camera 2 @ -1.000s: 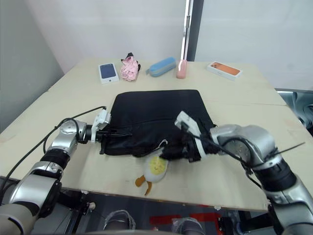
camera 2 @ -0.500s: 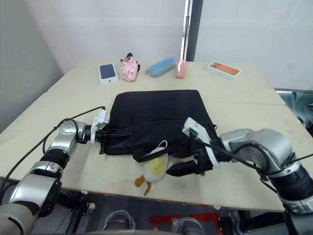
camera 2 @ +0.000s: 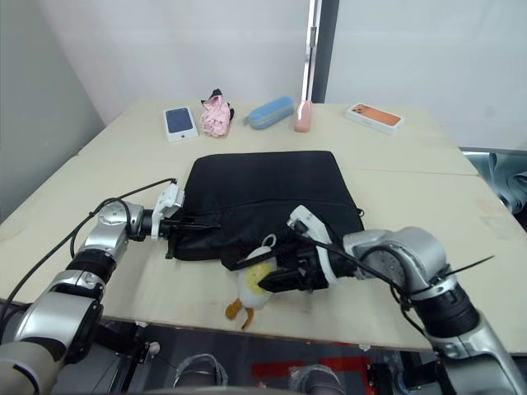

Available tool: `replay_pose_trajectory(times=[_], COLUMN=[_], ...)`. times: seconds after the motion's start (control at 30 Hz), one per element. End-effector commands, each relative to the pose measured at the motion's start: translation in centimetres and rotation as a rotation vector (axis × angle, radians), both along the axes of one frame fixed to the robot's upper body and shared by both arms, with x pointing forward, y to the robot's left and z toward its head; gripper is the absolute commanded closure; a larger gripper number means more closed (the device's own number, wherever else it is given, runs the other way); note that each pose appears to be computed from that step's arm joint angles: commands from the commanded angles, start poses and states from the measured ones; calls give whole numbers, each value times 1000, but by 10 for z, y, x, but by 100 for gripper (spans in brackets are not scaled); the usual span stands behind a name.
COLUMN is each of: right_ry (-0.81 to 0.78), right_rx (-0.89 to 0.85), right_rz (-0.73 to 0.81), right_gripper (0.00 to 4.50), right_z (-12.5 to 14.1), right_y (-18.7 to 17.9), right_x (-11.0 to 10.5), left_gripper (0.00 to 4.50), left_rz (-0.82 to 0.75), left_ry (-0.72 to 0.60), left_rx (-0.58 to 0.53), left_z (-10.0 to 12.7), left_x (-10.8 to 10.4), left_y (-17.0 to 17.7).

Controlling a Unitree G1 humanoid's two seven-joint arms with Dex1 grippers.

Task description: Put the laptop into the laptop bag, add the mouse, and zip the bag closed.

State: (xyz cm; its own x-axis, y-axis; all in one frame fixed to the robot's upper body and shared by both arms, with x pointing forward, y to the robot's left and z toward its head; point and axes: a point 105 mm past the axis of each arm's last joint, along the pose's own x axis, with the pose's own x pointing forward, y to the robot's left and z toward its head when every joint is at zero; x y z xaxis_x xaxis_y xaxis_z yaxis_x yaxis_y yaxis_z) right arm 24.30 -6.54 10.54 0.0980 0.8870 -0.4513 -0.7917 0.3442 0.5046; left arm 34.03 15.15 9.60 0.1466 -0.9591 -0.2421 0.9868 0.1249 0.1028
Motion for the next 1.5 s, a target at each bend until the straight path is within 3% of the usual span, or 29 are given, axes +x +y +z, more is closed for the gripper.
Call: replay_pose_trajectory(times=[0.03, 0.13, 0.17, 0.53, 0.57, 0.97, 1.23, 1.5], right_ry=[-3, 10, 12, -16, -17, -69, -220, -260], right_rx=[-8, -18, -19, -13, -14, -108, -387, -588], right_rz=[-22, -39, -44, 43, 48, 64, -30, 38], right_gripper=[52, 52, 76, 438, 447, 447, 447, 447], right_z=[-2, -7, -8, 0, 1, 12, 14, 7], right_y=[8, 13, 13, 11, 9, -36, -107, -161], right_x=[8, 12, 12, -5, -8, -40, -19, -27], left_gripper=[450, 450, 450, 450, 450, 450, 450, 450], left_rz=[10, 11, 12, 9, 5, -78, -108, -113], left_ry=[27, 26, 26, 23, 23, 32, 47, 45], left_rx=[34, 34, 34, 30, 32, 105, 156, 170], left_z=[-6, -6, -6, -4, -5, -17, -23, -24], left_x=[-1, -1, -1, 0, -1, -9, -13, -13], left_y=[4, 5, 5, 2, 2, -3, 0, 2])
